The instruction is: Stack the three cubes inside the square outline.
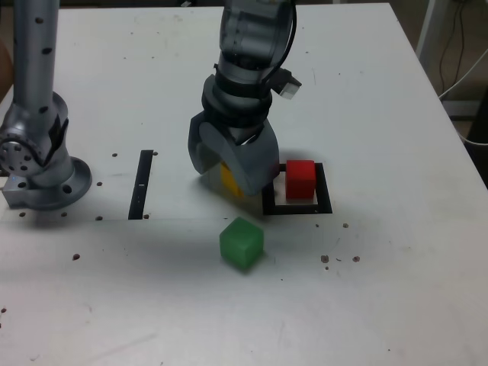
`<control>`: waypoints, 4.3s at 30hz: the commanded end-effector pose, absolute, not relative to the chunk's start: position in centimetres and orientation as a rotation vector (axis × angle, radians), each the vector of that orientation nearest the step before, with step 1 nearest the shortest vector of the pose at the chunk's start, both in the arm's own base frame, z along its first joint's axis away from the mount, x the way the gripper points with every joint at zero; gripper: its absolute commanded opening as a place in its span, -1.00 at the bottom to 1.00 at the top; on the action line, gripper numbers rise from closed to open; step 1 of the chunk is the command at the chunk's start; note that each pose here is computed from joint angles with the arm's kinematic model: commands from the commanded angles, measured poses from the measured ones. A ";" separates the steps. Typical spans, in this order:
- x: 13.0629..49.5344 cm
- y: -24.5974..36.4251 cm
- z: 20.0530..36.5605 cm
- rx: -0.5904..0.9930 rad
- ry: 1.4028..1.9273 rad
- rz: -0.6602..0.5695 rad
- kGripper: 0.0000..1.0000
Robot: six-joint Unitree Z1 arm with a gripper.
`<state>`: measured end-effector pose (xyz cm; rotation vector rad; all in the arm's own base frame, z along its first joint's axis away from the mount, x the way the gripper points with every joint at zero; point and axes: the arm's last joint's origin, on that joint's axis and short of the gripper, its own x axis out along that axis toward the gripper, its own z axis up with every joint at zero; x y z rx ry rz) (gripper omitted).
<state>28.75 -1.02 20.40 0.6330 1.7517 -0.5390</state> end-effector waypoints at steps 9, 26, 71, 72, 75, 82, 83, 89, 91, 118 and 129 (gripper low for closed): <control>28.8 -1.0 20.4 0.636 1.765 -0.482 -0.04; 28.8 -1.1 20.6 0.638 1.759 -0.470 -0.23; 35.0 -2.3 29.4 0.148 1.728 -0.120 -0.23; 35.2 -2.3 29.3 0.141 1.727 -0.113 -0.23; 35.9 -2.3 29.1 0.132 1.727 -0.104 -0.23; 36.9 -2.4 28.4 0.122 1.734 -0.106 -0.23; 37.0 -2.5 28.2 0.121 1.737 -0.106 -0.23; 37.5 -2.5 27.6 0.125 1.748 -0.109 -0.23; 37.7 -2.5 27.4 0.128 1.751 -0.113 -0.23; 38.8 -2.6 25.4 0.140 1.781 -0.130 0.23; 38.6 -2.5 25.1 0.141 1.795 -0.138 0.68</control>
